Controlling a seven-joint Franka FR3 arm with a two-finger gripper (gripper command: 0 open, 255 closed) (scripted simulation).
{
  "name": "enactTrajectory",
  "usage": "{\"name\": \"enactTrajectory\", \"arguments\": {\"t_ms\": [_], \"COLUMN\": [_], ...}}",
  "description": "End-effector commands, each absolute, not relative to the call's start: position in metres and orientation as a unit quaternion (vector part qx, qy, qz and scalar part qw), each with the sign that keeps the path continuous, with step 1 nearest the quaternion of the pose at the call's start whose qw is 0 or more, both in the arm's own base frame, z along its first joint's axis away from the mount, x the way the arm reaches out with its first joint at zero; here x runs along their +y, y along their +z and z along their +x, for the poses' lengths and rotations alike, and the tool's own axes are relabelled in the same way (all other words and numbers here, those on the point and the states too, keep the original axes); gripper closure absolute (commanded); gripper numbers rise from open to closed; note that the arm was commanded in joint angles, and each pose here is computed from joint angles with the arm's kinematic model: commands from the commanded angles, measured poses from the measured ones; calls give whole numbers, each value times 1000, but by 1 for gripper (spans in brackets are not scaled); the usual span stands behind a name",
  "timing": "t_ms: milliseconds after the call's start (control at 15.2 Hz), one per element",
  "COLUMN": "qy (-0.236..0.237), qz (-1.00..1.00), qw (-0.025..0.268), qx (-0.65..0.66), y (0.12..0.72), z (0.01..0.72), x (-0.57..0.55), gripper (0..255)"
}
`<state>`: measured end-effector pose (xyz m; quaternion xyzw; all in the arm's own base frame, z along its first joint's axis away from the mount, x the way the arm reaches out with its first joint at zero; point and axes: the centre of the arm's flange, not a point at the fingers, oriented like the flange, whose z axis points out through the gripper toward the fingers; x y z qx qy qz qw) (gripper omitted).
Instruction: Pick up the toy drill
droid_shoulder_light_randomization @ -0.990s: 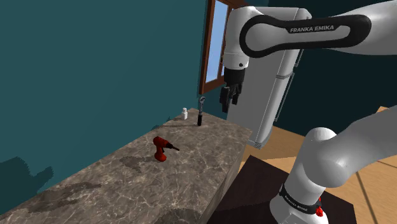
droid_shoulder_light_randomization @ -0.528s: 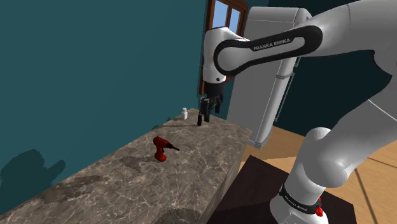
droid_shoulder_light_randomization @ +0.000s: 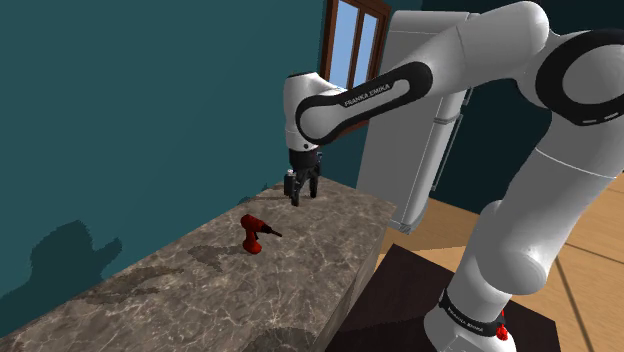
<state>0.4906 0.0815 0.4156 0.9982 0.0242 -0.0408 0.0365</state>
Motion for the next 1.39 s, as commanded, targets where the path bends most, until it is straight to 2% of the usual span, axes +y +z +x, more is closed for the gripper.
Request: {"name": "enactTrajectory", "arguments": {"t_ms": [0,726,1320], "qy": [-42,-50,-50], "qz": [998,997,997], "qw": [38,48,48], "qx": [26,35,35], "y": [395,295,255], "z": [510,612,613], "x": [89,127,127], "gripper": [0,0,0]}}
